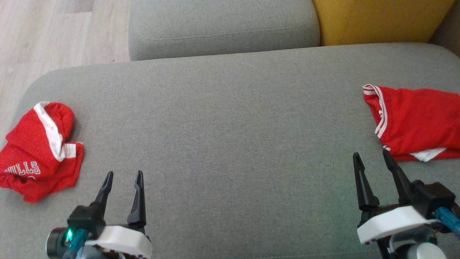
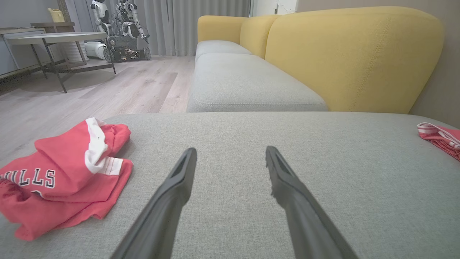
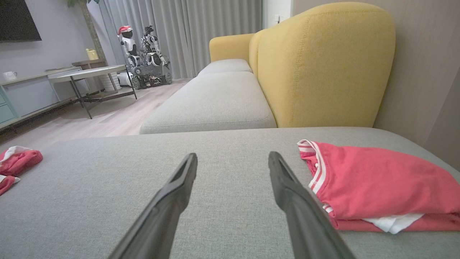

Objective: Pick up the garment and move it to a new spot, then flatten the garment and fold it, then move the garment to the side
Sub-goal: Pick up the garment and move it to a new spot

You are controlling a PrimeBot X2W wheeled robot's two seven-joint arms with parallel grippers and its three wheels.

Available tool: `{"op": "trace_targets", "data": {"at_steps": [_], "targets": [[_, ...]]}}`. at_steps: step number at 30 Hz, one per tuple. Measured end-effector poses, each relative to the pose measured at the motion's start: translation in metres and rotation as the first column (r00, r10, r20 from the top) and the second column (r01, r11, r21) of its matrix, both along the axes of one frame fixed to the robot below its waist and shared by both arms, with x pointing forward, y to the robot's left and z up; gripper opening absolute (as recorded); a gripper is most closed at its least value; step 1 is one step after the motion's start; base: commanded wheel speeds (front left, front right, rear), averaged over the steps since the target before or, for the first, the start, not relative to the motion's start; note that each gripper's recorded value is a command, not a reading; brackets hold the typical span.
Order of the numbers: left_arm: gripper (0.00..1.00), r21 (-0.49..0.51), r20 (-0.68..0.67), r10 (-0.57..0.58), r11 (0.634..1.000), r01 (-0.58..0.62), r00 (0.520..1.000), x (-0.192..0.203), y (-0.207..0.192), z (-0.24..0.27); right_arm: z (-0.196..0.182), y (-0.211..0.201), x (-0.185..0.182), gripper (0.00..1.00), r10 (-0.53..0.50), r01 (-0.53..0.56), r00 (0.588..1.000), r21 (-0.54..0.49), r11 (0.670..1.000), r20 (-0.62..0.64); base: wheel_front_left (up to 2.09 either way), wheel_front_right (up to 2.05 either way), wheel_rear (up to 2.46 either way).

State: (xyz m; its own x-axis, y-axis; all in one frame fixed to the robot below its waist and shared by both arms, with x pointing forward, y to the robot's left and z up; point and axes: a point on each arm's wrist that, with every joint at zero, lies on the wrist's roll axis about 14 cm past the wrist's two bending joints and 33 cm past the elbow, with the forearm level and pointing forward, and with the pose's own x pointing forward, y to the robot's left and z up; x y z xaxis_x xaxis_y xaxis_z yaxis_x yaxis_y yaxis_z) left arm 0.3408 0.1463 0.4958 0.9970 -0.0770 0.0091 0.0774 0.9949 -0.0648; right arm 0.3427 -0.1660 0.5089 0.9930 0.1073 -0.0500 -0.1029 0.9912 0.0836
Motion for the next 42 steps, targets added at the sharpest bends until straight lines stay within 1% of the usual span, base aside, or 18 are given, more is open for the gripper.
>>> {"op": "trace_targets", "data": {"at_steps": [11,15,23,26,27,29,32,38,42], "targets": [[1.00,-0.008,-0.007,0.016,1.000,-0.016,1.000,-0.002,0.004,-0.002,-0.001,0.002,0.002,1.00,0.007,-0.007,1.000,0.007,1.000,-0.004,0.00,0.00,0.00],[1.00,-0.015,-0.008,0.039,0.999,-0.039,0.999,-0.005,0.010,-0.002,-0.001,0.008,0.007,1.00,0.026,-0.026,1.000,0.016,1.000,-0.005,0.00,0.00,0.00],[1.00,-0.046,0.033,0.143,0.989,-0.141,0.989,-0.013,0.036,0.009,0.000,0.044,0.020,1.00,0.137,-0.137,0.991,0.036,0.990,-0.003,0.00,0.00,0.00],[1.00,-0.053,0.037,0.196,0.980,-0.194,0.980,-0.024,0.051,0.010,-0.003,0.068,0.024,1.00,0.210,-0.210,0.978,0.037,0.977,-0.012,0.00,0.00,0.00],[1.00,-0.053,0.037,0.196,0.980,-0.194,0.980,-0.024,0.051,0.010,-0.003,0.068,0.024,1.00,0.210,-0.210,0.978,0.037,0.977,-0.012,0.00,0.00,0.00],[1.00,-0.053,0.037,0.224,0.974,-0.222,0.974,-0.030,0.059,0.010,-0.002,0.080,0.027,1.00,0.243,-0.243,0.970,0.036,0.969,-0.009,0.00,0.00,0.00],[1.00,-0.057,0.049,0.276,0.960,-0.273,0.960,-0.043,0.074,0.012,0.000,0.102,0.030,1.00,0.306,-0.306,0.952,0.040,0.951,-0.005,0.00,0.00,0.00],[1.00,-0.058,0.057,0.335,0.942,-0.331,0.941,-0.055,0.091,0.014,0.001,0.120,0.031,1.00,0.356,-0.356,0.934,0.043,0.933,-0.003,0.00,0.00,0.00],[1.00,-0.058,0.058,0.337,0.941,-0.334,0.940,-0.056,0.093,0.014,-0.001,0.122,0.031,1.00,0.363,-0.362,0.932,0.043,0.931,-0.007,0.00,0.00,0.00]]}}
